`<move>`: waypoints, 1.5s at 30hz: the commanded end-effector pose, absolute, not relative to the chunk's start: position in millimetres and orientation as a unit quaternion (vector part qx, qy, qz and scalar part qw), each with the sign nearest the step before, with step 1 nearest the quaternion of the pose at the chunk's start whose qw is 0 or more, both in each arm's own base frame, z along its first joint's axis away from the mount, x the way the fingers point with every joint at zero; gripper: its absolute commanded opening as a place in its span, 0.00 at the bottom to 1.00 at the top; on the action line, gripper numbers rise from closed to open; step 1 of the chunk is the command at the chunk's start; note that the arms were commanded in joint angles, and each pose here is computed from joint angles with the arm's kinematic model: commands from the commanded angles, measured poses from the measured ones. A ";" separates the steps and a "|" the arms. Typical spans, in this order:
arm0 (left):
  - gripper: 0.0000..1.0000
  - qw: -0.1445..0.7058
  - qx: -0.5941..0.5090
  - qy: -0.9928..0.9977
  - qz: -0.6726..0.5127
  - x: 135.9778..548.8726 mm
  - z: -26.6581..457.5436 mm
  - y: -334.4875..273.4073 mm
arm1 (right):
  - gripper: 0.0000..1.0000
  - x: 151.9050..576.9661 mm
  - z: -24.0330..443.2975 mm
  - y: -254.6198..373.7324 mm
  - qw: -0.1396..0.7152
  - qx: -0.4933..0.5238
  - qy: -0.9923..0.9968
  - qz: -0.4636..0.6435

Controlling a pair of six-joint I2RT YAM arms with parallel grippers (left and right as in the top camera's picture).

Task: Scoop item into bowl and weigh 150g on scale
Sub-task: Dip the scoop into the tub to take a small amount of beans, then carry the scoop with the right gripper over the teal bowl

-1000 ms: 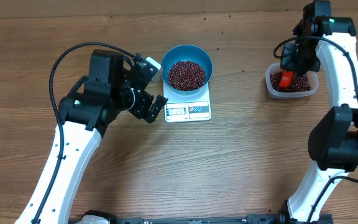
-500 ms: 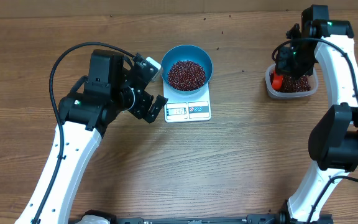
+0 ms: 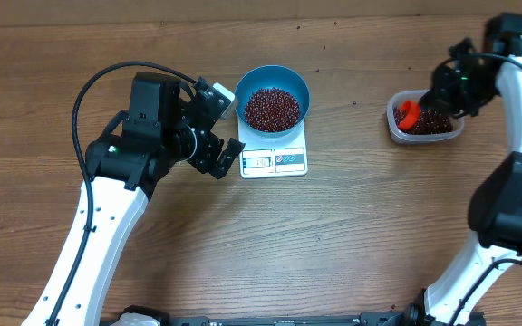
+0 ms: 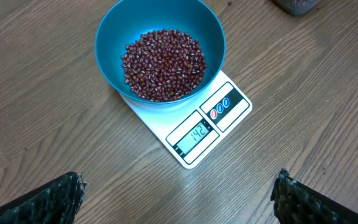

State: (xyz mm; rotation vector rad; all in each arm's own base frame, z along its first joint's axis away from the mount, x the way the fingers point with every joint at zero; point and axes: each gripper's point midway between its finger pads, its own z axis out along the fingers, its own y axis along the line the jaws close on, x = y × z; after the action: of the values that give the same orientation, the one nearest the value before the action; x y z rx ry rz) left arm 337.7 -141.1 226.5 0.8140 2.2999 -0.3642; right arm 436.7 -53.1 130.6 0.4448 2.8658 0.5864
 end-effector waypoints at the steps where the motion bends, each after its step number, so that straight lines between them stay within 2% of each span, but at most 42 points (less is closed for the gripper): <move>1: 1.00 0.328 0.308 0.882 -0.144 338.3 224.0 -141.1 | 0.04 444.1 155.7 -52.7 0.129 0.129 0.941 0.284; 7: 1.00 0.328 0.308 0.882 -0.144 338.3 224.0 -141.1 | 0.04 438.0 161.3 -80.0 0.140 0.165 0.927 0.307; 15: 1.00 0.328 0.308 0.881 -0.144 338.3 224.1 -141.1 | 0.04 434.3 199.8 -57.6 0.193 0.085 0.875 0.436; 21: 1.00 0.328 0.308 0.882 -0.144 338.3 224.0 -141.1 | 0.04 430.4 210.0 -38.1 0.188 0.064 0.860 0.469; 38: 1.00 0.328 0.308 0.881 -0.144 338.3 224.1 -141.1 | 0.04 423.3 249.8 67.9 0.189 -0.072 0.857 0.473; 45: 1.00 0.328 0.308 0.882 -0.144 338.3 224.0 -141.1 | 0.04 425.7 253.5 103.8 0.187 -0.091 0.879 0.429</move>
State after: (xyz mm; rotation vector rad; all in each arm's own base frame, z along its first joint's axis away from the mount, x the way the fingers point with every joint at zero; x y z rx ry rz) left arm 337.7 -141.1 226.5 0.8140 2.2999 -0.3642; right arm 428.0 94.2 229.0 -0.2327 2.4851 1.2877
